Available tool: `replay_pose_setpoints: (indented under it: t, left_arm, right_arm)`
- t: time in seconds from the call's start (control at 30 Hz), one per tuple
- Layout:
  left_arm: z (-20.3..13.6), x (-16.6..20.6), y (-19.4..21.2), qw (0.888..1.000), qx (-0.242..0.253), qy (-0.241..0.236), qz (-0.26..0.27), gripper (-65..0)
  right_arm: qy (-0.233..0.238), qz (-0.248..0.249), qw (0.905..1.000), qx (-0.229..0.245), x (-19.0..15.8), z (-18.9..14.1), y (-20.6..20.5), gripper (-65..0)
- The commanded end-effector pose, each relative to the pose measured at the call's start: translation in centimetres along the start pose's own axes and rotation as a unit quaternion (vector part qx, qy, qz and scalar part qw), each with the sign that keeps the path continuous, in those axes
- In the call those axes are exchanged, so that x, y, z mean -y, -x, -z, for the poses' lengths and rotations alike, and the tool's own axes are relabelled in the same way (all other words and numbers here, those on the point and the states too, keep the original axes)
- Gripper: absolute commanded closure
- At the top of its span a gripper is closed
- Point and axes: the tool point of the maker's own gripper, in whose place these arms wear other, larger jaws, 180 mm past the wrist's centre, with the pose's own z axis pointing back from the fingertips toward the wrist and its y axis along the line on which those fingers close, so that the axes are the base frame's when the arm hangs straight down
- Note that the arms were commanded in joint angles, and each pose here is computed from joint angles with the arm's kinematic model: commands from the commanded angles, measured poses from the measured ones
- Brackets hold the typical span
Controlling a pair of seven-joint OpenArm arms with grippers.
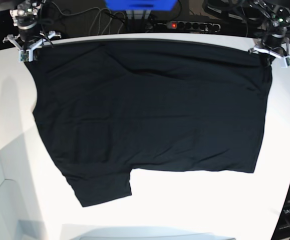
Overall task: Fold the T-shirt properly
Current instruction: 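Release the shirt and raise both grippers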
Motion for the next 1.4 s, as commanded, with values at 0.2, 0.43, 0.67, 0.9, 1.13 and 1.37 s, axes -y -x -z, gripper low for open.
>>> replay_pose_setpoints:
  t: [0.2, 0.43, 0.67, 0.9, 1.13, 1.37]
  left_arm:
    - [-0.7, -1.3, 0.9, 0.999, -0.026, -0.022, 0.013, -13.4]
    - [-1.4, -1.8, 2.2, 0.999, -0.042, -0.026, 0.015, -13.8]
    - [-1.4, -1.8, 2.1, 0.999, -0.041, -0.026, 0.015, -13.9]
    - [-3.0, -2.9, 0.9, 0.996, -0.061, -0.053, 0.035, -23.5]
    - [-3.8, -2.6, 0.6, 0.995, -0.062, -0.064, 0.033, -28.7]
    - [-3.5, -2.4, 0.2, 0.996, -0.059, -0.062, 0.032, -42.7]
  right_arm:
    - [0.026, 0.001, 0.9995, 0.016, 1.1, -1.3, -0.8, 0.0]
    - [0.027, 0.003, 0.9995, 0.015, 1.1, -1.3, -0.8, 0.0]
    - [0.028, 0.003, 0.9995, 0.015, 1.2, -1.4, -0.7, -15.6]
    - [0.029, 0.006, 0.9994, 0.020, 1.2, -1.3, -1.1, -26.8]
    - [0.032, 0.004, 0.9989, 0.033, 1.1, -1.5, -2.1, -27.4]
    - [0.034, 0.008, 0.9981, 0.051, 0.9, -1.5, -3.5, -27.4]
